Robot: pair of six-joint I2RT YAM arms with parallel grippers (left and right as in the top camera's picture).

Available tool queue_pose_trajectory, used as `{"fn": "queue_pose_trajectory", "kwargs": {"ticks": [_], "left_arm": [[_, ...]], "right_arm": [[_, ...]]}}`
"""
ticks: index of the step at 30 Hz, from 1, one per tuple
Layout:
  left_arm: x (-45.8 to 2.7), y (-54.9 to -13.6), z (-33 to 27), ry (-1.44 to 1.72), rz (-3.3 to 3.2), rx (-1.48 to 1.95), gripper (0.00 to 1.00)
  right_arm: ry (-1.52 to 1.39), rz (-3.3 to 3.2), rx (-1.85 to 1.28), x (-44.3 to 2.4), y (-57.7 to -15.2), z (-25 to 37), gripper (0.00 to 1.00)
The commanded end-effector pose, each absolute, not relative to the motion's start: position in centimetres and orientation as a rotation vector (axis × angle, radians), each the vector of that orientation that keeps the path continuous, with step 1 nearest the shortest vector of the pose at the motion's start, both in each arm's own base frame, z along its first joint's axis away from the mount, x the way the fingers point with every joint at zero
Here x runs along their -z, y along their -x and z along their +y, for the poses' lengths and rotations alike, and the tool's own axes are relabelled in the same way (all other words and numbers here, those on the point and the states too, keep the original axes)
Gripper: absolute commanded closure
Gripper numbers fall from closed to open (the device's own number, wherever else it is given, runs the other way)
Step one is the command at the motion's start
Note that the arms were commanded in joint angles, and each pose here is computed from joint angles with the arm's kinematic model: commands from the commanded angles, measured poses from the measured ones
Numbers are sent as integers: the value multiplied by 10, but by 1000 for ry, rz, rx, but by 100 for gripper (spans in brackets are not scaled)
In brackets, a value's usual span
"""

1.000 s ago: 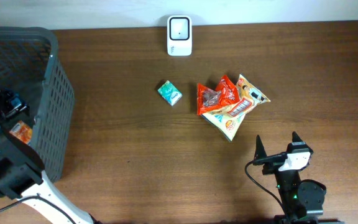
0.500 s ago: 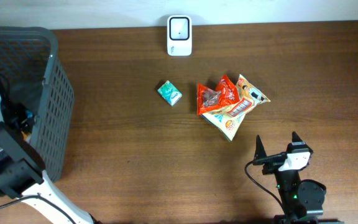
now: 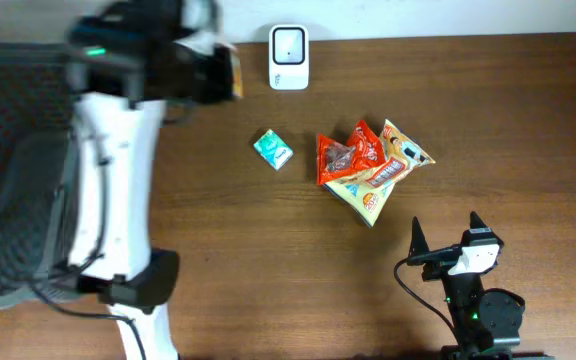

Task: Scan the item barcode
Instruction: 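Place the orange pack on the table and raise the left arm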

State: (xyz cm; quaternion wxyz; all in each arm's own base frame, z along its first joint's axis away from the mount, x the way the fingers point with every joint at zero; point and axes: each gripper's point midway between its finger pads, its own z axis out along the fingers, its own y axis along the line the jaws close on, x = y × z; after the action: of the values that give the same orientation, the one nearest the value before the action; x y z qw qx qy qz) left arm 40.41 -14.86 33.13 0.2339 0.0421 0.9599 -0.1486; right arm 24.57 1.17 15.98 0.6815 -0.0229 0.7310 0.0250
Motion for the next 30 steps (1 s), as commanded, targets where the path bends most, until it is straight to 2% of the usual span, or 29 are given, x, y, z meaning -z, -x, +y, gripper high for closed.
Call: {"fn": "queue_pose_trajectory", "kwargs": {"ticks": [1, 4, 8, 10, 11, 12, 13, 15, 16, 18, 21, 25, 28, 30], "left_arm": [[-258, -399, -197, -302, 2770, 244, 100], [-143, -403, -242, -355, 2830, 226, 100], [-77, -401, -245, -332, 2832, 238, 100], [-61, -400, -244, -333, 2824, 242, 33], [-62, -401, -244, -331, 2819, 246, 26], [-76, -405, -249, -332, 2796, 274, 11], [-92, -410, -251, -328, 2768, 287, 2], [-180, -421, -249, -285, 2637, 351, 1], [-238, -424, -224, -173, 2547, 388, 1], [-275, -418, -190, -98, 2488, 386, 1], [-262, -395, -170, -70, 2597, 335, 1], [-250, -392, -150, -28, 2638, 194, 1], [-247, -401, -100, 235, 2666, 227, 1], [-244, -400, -82, 305, 2685, 251, 1]], "right_arm": [[43, 1643, -59, -157, -246, 11, 2], [43, 1643, -59, -157, -246, 11, 2], [43, 1643, -59, -157, -246, 11, 2], [43, 1643, -59, -157, -246, 11, 2], [43, 1643, -59, -157, -246, 11, 1], [43, 1643, -59, -157, -246, 11, 2], [43, 1643, -59, -157, -246, 11, 2], [43, 1643, -59, -157, -246, 11, 2], [43, 1643, -59, -157, -246, 11, 2], [43, 1643, -59, -157, -246, 11, 2], [43, 1643, -58, -157, -246, 11, 2], [43, 1643, -59, -157, -246, 11, 2], [43, 1643, -59, -157, -246, 11, 2], [82, 1602, -112, -167, -245, 22, 2]]}}
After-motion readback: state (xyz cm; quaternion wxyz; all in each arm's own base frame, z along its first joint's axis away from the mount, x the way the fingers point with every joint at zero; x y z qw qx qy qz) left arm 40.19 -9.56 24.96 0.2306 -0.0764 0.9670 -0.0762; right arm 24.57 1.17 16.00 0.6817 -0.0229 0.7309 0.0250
